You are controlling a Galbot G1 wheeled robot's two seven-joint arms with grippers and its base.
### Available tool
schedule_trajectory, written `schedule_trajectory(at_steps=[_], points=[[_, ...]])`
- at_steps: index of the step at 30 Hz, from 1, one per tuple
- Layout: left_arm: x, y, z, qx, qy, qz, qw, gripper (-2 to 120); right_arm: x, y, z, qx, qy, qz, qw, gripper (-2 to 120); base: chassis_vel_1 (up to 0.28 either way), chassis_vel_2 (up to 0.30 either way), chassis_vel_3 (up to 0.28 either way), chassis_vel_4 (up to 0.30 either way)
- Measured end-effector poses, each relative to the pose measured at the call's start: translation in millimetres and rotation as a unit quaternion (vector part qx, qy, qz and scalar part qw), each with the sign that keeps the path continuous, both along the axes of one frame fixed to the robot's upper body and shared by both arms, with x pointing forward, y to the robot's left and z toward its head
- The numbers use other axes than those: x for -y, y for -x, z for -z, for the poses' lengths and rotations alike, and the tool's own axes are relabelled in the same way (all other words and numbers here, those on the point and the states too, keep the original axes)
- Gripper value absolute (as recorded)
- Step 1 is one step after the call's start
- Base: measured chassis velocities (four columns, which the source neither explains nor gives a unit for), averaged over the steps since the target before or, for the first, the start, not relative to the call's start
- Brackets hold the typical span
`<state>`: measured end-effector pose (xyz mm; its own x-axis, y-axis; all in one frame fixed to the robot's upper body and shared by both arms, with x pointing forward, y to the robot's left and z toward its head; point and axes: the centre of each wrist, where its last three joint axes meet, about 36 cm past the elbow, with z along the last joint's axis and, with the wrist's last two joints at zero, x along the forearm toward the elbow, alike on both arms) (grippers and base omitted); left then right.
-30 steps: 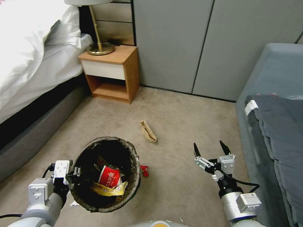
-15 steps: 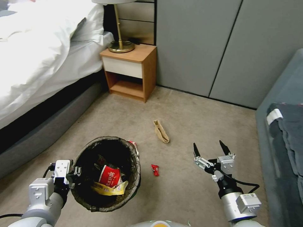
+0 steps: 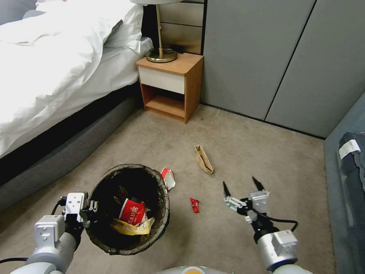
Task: Pick up the trash bin, then pick up the garbage from the floor and place it into the trash bin.
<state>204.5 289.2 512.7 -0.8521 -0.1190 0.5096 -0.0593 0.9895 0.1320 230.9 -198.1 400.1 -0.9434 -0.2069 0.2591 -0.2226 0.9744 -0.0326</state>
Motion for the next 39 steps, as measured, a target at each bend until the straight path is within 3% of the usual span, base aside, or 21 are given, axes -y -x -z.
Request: schedule_trajectory(at_steps=[3,9,12,18,39], points=[[0.0,0.0,0.0,0.000,0.000,0.000,1.0000,1,-1.0,-1.6,1.0,-0.004,0.000,-0.003,1.000,100,0.000,0.000,0.000,0.000],[-0.5,1.4,0.5,-0.006,-0.005,-0.004,1.0000,1,-28.6,-25.3,28.3,-0.085,-0.005,-0.065,0.994,100,0.000,0.000,0.000,0.000],[-0.5,1.9,0.8,-0.008,-0.005,-0.005,0.9999,1,-32.1,-28.0,34.5,-0.096,-0.004,-0.075,0.993,100,0.000,0.000,0.000,0.000],[-2.1,5.4,1.8,-0.016,-0.007,-0.011,0.9998,1,-44.6,-36.2,73.5,-0.138,0.004,-0.110,0.984,100,0.000,0.000,0.000,0.000],[-5.2,7.9,1.6,-0.025,-0.005,-0.016,0.9996,1,-74.1,-87.4,161.5,-0.198,0.019,-0.115,0.973,100,0.000,0.000,0.000,0.000]])
